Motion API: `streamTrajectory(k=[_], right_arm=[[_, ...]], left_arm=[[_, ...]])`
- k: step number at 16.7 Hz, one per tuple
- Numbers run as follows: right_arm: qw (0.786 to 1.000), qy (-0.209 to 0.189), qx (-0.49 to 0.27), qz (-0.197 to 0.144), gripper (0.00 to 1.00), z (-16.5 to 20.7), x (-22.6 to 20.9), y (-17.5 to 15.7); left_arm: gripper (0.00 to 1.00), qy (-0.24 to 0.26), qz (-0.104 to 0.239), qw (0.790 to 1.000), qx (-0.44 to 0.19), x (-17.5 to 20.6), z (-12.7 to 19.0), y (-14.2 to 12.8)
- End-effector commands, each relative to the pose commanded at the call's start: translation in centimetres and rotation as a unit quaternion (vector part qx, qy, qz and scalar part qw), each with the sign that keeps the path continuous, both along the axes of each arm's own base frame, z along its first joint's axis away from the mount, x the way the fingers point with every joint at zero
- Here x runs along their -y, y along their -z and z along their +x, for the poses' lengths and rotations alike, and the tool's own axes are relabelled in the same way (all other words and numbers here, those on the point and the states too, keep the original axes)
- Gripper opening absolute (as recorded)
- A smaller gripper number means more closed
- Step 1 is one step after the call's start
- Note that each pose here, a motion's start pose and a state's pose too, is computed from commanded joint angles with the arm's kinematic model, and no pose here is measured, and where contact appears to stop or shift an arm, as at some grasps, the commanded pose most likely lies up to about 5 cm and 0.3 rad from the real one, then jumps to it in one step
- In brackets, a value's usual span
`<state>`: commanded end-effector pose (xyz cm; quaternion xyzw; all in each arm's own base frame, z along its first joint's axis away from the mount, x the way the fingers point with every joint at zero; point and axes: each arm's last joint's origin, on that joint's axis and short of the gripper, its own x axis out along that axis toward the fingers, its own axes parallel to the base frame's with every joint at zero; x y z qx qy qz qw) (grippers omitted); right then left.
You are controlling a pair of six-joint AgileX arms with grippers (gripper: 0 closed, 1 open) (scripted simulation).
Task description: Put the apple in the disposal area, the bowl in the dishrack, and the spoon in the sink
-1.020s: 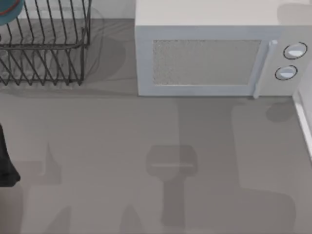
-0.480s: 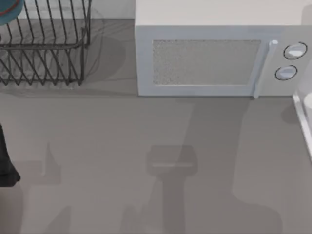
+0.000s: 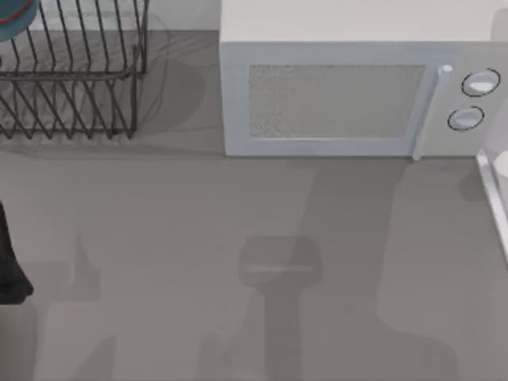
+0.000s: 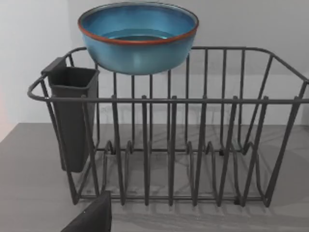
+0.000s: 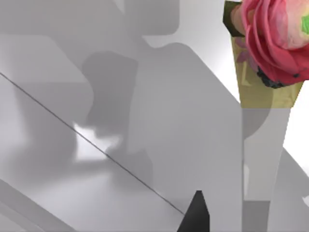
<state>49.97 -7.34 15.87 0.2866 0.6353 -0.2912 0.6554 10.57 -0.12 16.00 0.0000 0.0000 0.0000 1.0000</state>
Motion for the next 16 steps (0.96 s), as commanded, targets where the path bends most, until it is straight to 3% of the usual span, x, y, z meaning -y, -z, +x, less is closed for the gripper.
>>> streamTrajectory(k=[10,16], right_arm=[[1.000,0.000,0.000,0.000,0.98,0.00,0.00,0.00],[1.000,0.000,0.000,0.000,1.00,0.00,0.00,0.00]], left_arm=[[1.00,0.000,0.000,1.000,0.000,0.00,0.00,0.00],[1.00,0.000,0.000,1.000,0.000,0.00,0.00,0.00]])
